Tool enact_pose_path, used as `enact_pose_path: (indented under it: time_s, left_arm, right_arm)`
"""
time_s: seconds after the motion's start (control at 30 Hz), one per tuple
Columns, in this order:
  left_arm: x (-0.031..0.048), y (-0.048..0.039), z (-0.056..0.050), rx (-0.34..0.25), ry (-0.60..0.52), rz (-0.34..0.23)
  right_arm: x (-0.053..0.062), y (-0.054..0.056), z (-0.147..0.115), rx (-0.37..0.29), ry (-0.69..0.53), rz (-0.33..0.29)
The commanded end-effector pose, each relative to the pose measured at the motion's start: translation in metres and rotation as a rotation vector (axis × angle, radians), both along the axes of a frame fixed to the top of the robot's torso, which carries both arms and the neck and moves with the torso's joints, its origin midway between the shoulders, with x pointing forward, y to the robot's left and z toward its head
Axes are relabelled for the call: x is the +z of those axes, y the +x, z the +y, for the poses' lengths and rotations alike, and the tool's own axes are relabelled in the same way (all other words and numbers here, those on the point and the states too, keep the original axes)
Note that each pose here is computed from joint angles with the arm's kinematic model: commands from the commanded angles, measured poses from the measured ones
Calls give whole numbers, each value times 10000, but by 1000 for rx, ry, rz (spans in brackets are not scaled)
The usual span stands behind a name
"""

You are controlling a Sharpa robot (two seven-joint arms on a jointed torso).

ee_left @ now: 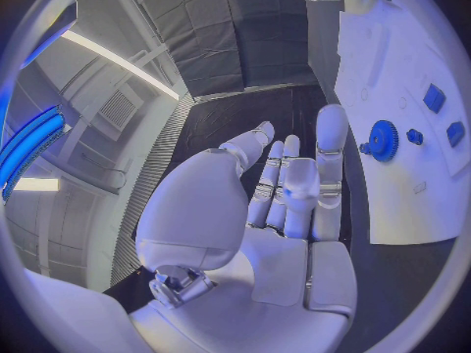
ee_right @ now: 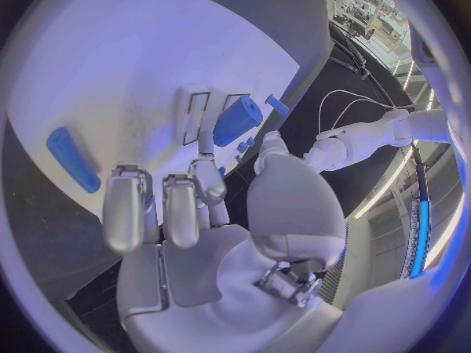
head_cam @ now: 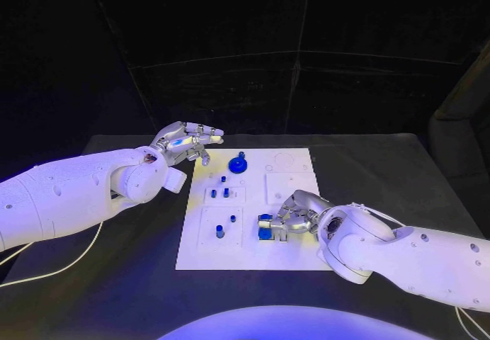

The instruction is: Assemble the parts on the task board

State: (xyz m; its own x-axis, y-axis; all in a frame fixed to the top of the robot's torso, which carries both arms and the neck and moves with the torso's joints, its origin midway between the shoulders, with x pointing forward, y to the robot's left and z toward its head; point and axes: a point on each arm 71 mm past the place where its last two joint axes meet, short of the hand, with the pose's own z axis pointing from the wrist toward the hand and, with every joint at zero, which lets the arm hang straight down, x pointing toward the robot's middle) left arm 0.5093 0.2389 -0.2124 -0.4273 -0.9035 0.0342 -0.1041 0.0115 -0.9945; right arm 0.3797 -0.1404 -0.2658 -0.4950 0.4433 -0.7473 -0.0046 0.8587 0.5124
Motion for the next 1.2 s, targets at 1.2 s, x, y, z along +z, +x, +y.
enact_pose_path:
  time_s: [1.2]
  left_arm:
    - [8,4,-6,-9,-7,3]
  right_arm:
    - [31,4,21,99,-48,-65]
